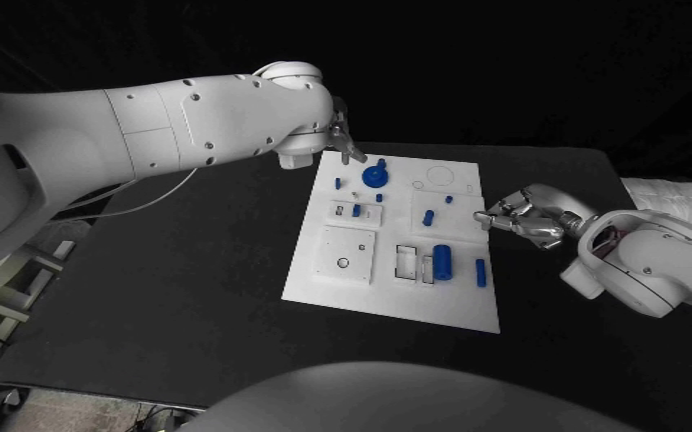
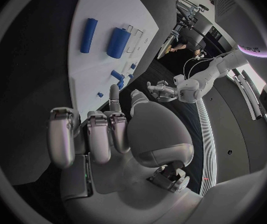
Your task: Assemble the parts on the task board
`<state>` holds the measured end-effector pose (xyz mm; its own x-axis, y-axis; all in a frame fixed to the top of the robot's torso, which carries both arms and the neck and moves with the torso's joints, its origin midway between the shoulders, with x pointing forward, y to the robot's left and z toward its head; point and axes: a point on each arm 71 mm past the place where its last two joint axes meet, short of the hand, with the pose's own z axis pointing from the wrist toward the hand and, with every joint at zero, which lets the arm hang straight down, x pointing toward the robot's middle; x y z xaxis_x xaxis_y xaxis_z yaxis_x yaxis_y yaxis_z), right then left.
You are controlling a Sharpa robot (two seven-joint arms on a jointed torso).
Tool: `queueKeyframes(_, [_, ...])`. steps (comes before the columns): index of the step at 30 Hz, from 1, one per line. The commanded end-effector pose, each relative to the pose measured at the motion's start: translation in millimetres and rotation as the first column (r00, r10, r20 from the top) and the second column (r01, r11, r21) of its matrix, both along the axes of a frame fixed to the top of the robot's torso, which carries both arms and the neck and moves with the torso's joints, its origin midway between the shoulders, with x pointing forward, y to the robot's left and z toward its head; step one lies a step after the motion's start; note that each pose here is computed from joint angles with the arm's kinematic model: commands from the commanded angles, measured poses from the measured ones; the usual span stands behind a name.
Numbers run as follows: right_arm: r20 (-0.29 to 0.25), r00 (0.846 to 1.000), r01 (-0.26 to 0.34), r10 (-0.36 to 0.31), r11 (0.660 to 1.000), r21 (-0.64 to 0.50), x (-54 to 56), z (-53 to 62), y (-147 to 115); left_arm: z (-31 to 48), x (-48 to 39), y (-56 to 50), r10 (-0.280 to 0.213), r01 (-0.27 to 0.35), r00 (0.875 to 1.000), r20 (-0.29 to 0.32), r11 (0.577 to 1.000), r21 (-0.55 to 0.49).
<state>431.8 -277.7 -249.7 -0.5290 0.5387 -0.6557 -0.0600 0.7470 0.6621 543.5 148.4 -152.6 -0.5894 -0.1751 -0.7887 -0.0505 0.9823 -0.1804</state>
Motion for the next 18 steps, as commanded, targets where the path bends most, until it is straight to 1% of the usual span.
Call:
queueKeyframes(1, [0.024,1.0,-0.017,0.017,1.0,0.019,-0.5,1.9,3,-2.5,10.1,2.1,-0.007,0.008,0.998,-0.058,1.0,0.022])
queueKeyframes(3, [0.026,0.999,-0.018,0.018,1.0,0.024,-0.8,2.3,4,-6.6,16.4,3.1,-0.008,0.011,0.998,-0.056,0.998,0.054])
queueKeyframes(4, [0.028,0.999,-0.02,0.019,0.999,0.026,-1.0,2.6,4,-10.5,19.5,3.6,-0.008,0.012,0.998,-0.059,0.997,0.077])
queueKeyframes(6, [0.028,0.999,-0.023,0.022,0.999,0.031,-1.7,3.0,5,-19.5,24.2,3.8,-0.005,0.013,0.997,-0.072,0.993,0.121])
queueKeyframes(7, [0.028,0.999,-0.024,0.023,0.999,0.032,-2.2,3.3,6,-26.2,26.8,3.5,0.0,0.012,0.997,-0.082,0.989,0.147])
queueKeyframes(9, [0.027,0.999,-0.025,0.024,0.999,0.034,-2.9,3.5,6,-34.1,30.0,3.2,0.008,0.007,0.996,-0.086,0.985,0.175])
queueKeyframes(11, [0.027,0.999,-0.025,0.024,0.999,0.035,-3.2,3.7,6,-41.5,33.9,3.4,0.018,-0.002,0.997,-0.079,0.98,0.198])
queueKeyframes(14, [0.026,0.999,-0.025,0.024,0.999,0.035,-3.3,3.8,5,-48.1,40.1,4.4,0.031,-0.018,0.998,-0.055,0.974,0.226])
queueKeyframes(18, [0.024,0.999,-0.027,0.026,0.999,0.035,-3.5,3.8,6,-51.6,47.2,6.6,0.045,-0.035,0.998,-0.032,0.966,0.255])
